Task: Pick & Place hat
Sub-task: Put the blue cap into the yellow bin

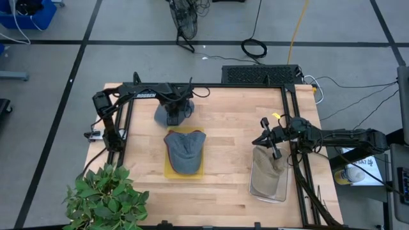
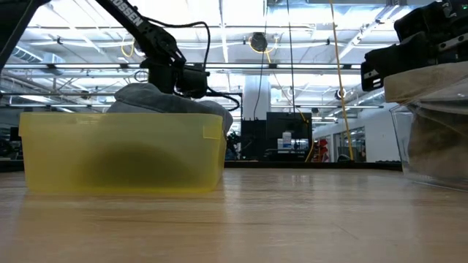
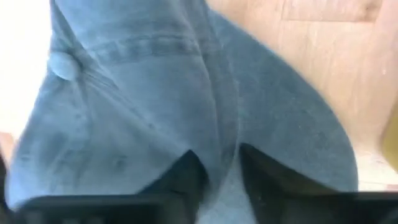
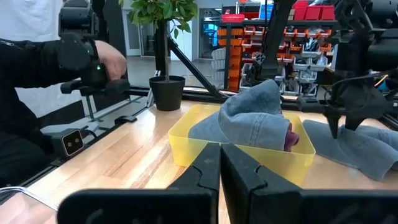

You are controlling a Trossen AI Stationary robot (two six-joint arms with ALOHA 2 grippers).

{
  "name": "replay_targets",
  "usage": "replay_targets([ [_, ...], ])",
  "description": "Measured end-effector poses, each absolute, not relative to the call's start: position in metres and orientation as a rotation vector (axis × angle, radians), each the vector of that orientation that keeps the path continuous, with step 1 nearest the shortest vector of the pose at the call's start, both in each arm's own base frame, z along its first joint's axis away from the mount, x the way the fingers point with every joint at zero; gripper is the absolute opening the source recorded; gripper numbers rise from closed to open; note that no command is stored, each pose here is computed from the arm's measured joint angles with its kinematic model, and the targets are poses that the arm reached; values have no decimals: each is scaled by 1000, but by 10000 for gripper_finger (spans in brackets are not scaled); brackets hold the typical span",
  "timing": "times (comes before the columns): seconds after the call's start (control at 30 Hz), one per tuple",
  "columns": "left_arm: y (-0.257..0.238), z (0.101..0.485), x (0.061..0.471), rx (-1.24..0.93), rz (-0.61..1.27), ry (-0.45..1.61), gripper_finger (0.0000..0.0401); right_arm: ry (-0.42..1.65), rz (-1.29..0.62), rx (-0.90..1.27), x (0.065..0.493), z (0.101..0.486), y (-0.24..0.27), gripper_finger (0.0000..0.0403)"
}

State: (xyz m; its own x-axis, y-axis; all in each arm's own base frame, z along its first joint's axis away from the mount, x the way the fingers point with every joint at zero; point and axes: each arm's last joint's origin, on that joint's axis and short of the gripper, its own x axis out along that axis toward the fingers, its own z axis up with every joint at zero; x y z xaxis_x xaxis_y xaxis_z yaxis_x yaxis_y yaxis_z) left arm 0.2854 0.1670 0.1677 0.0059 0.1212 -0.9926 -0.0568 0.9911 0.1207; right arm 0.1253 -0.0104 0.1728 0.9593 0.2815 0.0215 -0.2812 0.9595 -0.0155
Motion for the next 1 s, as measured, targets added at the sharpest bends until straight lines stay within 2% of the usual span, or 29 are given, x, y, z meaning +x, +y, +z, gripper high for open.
replay_targets([
  [0.1, 167, 178, 287, 86, 150, 1537, 30, -23, 285, -2, 125, 173, -10, 4],
  [0.13, 168, 183, 288, 88, 174, 1523, 16, -23, 285, 2, 125, 173, -10, 4],
  [0.43, 161, 261, 302, 164, 386, 1296, 7, -30, 285, 4, 125, 174, -10, 4],
  [0.73, 101, 360, 299, 58, 454, 962, 4, -17, 288, 25, 125, 173, -10, 4],
  [0.87, 59, 376, 292, 41, 437, 940, 3, -17, 287, 25, 125, 173, -10, 4],
  [1.0, 18, 375, 285, 30, 448, 998, 2, -17, 287, 25, 125, 173, -10, 4],
])
